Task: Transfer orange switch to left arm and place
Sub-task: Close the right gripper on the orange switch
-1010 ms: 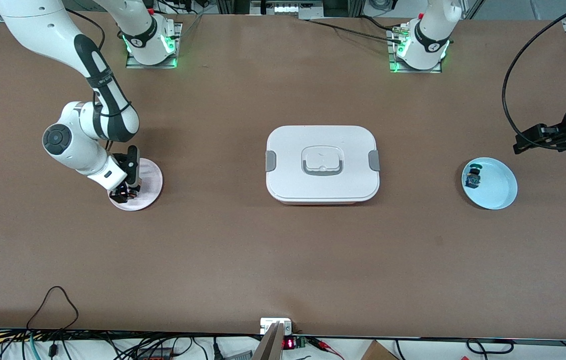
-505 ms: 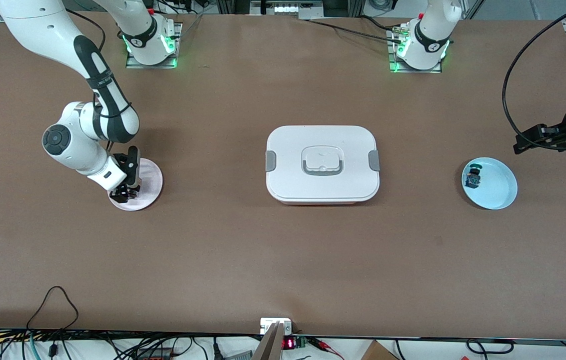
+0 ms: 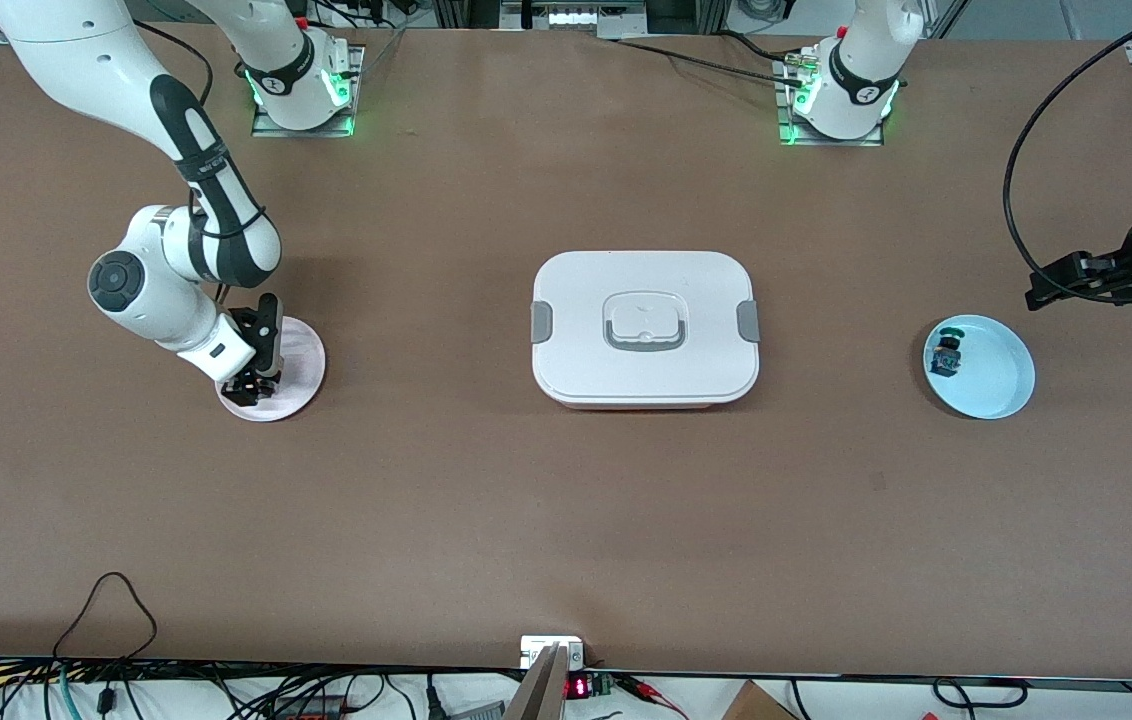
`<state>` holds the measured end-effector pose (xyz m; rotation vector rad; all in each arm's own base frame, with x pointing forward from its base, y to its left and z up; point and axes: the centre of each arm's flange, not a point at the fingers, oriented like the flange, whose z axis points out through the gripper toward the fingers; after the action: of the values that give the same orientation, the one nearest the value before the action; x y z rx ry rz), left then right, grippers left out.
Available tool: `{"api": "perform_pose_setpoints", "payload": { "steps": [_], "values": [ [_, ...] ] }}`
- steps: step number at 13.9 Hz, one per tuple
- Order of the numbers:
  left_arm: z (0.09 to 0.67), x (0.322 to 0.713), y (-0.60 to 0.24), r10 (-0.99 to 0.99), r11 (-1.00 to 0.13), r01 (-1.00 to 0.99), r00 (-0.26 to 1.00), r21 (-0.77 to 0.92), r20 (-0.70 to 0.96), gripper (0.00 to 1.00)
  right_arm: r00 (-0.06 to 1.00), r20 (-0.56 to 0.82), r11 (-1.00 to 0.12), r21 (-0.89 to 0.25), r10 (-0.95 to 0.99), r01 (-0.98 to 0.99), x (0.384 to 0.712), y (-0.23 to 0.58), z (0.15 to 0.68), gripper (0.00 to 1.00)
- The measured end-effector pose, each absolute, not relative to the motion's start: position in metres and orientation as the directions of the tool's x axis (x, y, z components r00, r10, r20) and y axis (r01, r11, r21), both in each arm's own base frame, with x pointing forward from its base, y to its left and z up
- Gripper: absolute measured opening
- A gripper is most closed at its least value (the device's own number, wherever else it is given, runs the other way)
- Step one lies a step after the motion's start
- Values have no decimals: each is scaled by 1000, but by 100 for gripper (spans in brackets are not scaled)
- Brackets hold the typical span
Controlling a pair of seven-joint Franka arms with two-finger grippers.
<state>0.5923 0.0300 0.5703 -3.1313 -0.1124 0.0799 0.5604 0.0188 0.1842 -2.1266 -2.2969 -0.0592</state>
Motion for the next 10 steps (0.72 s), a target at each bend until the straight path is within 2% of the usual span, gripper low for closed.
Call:
{"api": "perform_pose_setpoints", "payload": {
  "steps": [1,3,10],
  "values": [
    [570,592,30,72,-997,72,996,-9,-51,100,-77,33,76,21,996,997,560,19,184,96],
    [570,592,30,72,-997,72,996,-9,-51,100,-64,40,63,23,997,998,560,18,183,75],
    [570,592,34,78,-997,78,996,-9,-51,100,-53,71,54,-7,996,999,571,23,206,74]
  ]
}}
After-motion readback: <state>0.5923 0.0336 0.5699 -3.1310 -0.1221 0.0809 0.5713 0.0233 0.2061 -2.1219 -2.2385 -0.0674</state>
